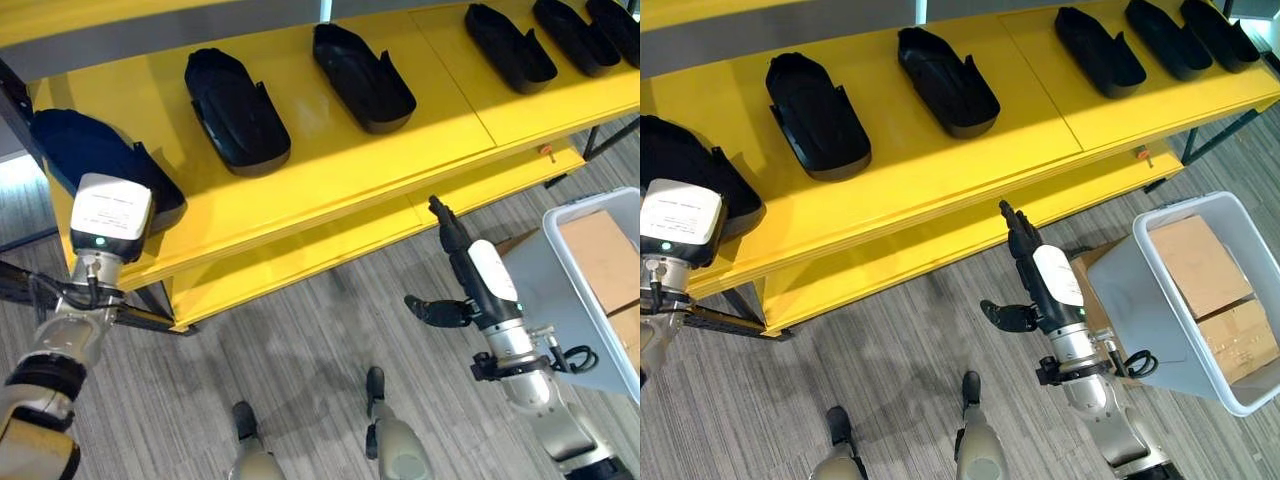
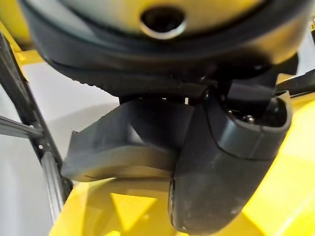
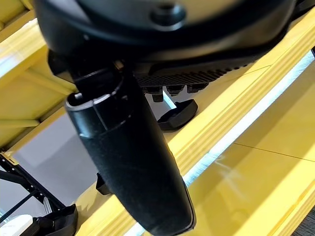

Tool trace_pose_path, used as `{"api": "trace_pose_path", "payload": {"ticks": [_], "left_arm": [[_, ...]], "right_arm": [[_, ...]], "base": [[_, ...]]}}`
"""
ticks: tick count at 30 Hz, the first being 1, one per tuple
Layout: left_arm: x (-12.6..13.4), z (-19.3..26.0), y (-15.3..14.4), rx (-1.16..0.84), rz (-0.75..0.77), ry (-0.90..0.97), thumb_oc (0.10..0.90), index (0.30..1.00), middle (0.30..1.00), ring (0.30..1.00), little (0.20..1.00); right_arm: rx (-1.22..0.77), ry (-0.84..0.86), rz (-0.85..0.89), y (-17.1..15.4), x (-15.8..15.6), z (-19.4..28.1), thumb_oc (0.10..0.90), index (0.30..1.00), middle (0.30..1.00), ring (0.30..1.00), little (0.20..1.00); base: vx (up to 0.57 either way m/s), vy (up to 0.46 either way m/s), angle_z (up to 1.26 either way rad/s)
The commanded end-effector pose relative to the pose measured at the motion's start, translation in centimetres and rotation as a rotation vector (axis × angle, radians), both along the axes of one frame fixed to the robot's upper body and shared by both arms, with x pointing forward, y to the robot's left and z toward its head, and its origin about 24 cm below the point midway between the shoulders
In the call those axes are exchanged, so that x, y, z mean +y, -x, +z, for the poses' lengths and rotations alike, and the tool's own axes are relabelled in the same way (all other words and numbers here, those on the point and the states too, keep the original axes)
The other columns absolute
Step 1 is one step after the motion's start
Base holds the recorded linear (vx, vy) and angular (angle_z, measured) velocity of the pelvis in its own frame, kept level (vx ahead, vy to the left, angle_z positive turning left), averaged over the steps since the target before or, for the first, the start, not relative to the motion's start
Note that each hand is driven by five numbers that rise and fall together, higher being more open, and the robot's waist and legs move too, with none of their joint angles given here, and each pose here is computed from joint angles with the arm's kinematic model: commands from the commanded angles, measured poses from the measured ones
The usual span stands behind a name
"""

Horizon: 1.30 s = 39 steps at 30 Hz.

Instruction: Move parts from the plastic box to the shelf.

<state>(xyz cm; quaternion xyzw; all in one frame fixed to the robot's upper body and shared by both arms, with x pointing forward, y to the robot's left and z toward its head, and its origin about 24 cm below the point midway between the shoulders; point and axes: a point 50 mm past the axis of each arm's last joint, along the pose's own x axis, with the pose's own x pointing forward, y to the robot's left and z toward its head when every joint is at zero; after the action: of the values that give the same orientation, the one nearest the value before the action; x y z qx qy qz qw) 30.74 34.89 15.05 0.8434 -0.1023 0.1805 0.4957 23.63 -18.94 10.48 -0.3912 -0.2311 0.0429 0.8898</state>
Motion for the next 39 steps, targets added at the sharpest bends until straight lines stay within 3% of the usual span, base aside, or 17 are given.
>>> {"api": "trace_pose_path", "payload": {"ticks": [1,2,3,4,5,32,39], "left_arm": [[3.0,2.7,0.9,-0.002,0.113,-0.047,0.533,0.487,0.487,0.487,0.487],[3.2,2.6,0.9,0.004,0.119,-0.045,0.629,0.621,0.621,0.621,0.621],[3.2,2.6,0.9,0.004,0.119,-0.045,0.788,0.844,0.844,0.844,0.844],[2.9,2.7,0.9,0.003,0.110,-0.052,0.788,0.844,0.844,0.844,0.844],[2.9,2.9,0.9,0.005,0.107,-0.057,0.900,1.000,1.000,1.000,1.000],[1.2,2.2,2.2,0.098,-0.038,-0.155,0.900,1.000,1.000,1.000,1.000],[1.2,1.0,3.7,0.160,-0.063,-0.170,0.900,1.000,1.000,1.000,1.000]], "right_arm": [[-0.329,-0.065,0.055,0.2,0.2,6.3,0.900,1.000,1.000,1.000,1.000],[-0.330,-0.066,0.055,0.2,0.2,6.3,0.900,1.000,1.000,1.000,1.000],[-0.330,-0.066,0.055,0.2,0.2,6.3,0.900,1.000,1.000,1.000,1.000],[-0.332,-0.063,0.052,0.2,0.2,6.3,0.900,1.000,1.000,1.000,1.000],[-0.328,-0.063,0.049,0.2,0.2,6.3,0.900,1.000,1.000,1.000,1.000],[-0.321,-0.057,0.022,0.1,-0.6,6.5,0.900,1.000,1.000,1.000,1.000],[-0.309,-0.065,-0.002,0.3,-1.0,6.2,0.900,1.000,1.000,1.000,1.000]], "base": [[0.00,0.000,0.00],[0.00,0.000,0.00],[0.00,0.000,0.00],[0.00,0.000,0.00],[0.00,0.000,0.00],[0.00,0.001,0.00],[0.03,-0.002,0.01]]}}
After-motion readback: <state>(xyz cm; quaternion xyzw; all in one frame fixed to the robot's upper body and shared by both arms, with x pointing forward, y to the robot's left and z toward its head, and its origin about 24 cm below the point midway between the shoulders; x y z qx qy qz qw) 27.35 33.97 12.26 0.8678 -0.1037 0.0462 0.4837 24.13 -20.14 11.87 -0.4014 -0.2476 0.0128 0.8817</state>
